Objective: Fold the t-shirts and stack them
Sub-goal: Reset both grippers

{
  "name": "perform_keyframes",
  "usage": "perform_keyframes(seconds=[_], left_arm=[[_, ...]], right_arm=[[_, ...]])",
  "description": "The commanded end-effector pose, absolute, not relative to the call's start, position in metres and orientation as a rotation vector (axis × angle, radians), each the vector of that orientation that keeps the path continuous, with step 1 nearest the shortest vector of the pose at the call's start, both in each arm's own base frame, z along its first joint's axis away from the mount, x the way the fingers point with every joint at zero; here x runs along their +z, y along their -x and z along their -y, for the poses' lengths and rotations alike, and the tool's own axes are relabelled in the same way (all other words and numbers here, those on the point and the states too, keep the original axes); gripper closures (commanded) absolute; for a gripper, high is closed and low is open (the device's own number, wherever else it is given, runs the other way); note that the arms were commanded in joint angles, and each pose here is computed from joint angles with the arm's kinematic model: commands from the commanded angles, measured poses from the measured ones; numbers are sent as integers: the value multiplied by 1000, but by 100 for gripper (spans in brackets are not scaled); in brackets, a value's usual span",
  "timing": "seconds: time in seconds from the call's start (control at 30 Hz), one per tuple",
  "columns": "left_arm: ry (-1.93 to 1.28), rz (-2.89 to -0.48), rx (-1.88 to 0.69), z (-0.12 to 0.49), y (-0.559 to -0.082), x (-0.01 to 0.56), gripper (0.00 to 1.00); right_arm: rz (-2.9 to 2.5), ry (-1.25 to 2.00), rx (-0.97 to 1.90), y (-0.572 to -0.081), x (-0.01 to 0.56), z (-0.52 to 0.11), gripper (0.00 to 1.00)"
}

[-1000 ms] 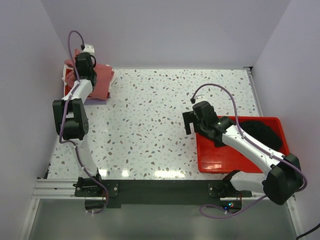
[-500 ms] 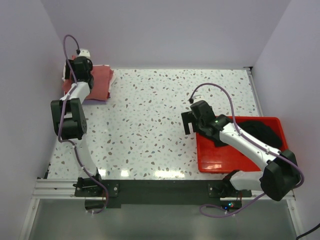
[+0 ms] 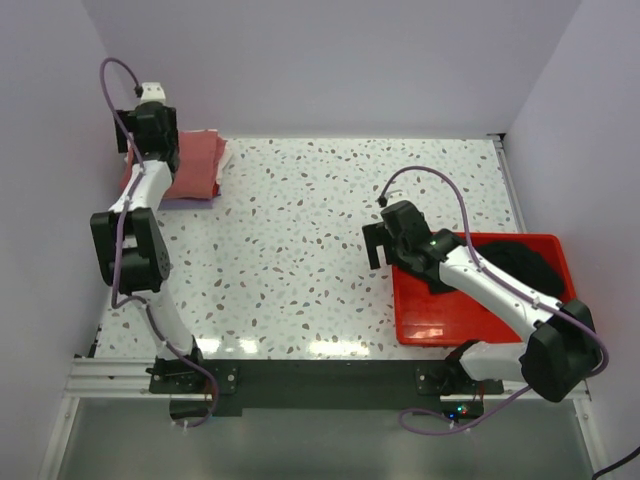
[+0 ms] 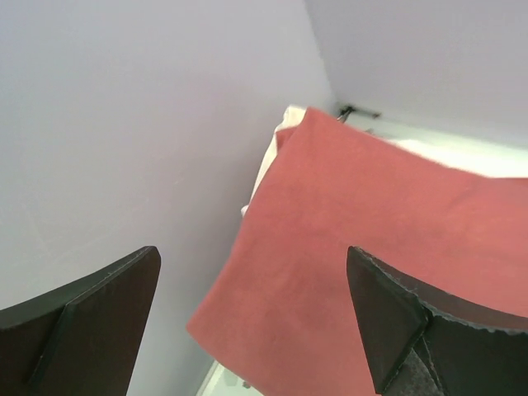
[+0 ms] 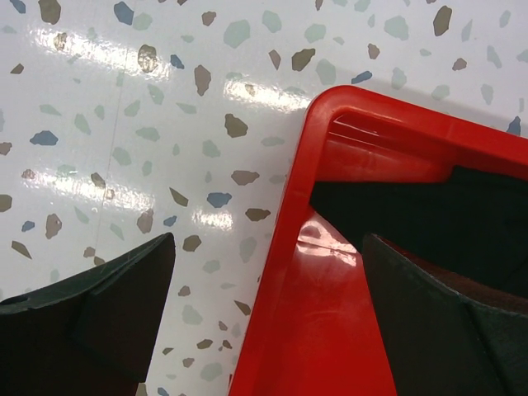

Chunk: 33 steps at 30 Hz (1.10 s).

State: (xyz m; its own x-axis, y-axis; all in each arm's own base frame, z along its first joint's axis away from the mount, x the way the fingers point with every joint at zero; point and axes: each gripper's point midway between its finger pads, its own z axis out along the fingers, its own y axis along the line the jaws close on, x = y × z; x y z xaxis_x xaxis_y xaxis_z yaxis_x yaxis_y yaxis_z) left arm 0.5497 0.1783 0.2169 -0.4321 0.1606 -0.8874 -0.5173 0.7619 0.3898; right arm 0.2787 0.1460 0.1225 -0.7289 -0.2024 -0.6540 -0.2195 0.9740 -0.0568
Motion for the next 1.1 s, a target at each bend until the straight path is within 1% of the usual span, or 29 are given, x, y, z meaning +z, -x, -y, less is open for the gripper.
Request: perform_keyframes(seconds=[0.0, 0.1, 0.2, 0.3, 0.33, 0.4, 0.57, 0.63, 0.73, 0.87, 1.0, 1.07], left_arm=[[336, -1741, 533, -154, -547, 288, 0], [321, -1705, 341, -114, -545, 320, 0], [332, -1684, 261, -82, -535, 341, 0], [342, -1689, 192, -55, -523, 350, 0], [337, -1679, 142, -34, -515, 358, 0], [329, -1689, 82, -17, -505, 357, 0], [335, -1714, -198, 26, -461, 343, 0], [346, -1724, -262, 36, -441, 333, 0], [341, -1748, -323, 52, -416, 321, 0], [349, -1815, -368, 72, -382, 290, 0], [290, -1903, -468, 106, -344, 254, 0], [309, -1927, -521, 115, -332, 241, 0]], right_arm=[[-2349, 265, 102, -284, 148, -154, 1], [-2328, 259, 146, -285, 155, -160, 1], [-2318, 256, 190, -284, 160, -165, 1], [-2306, 262, 276, -279, 164, -175, 1], [-2302, 264, 298, -278, 165, -177, 1], [-2296, 270, 339, -275, 167, -182, 1], [-2272, 267, 388, -268, 178, -182, 1], [-2264, 268, 399, -264, 178, -181, 1], [-2245, 274, 434, -257, 181, -181, 1], [-2246, 276, 474, -248, 174, -181, 1], [-2238, 273, 512, -242, 168, -183, 1], [-2228, 272, 527, -241, 167, -185, 1]])
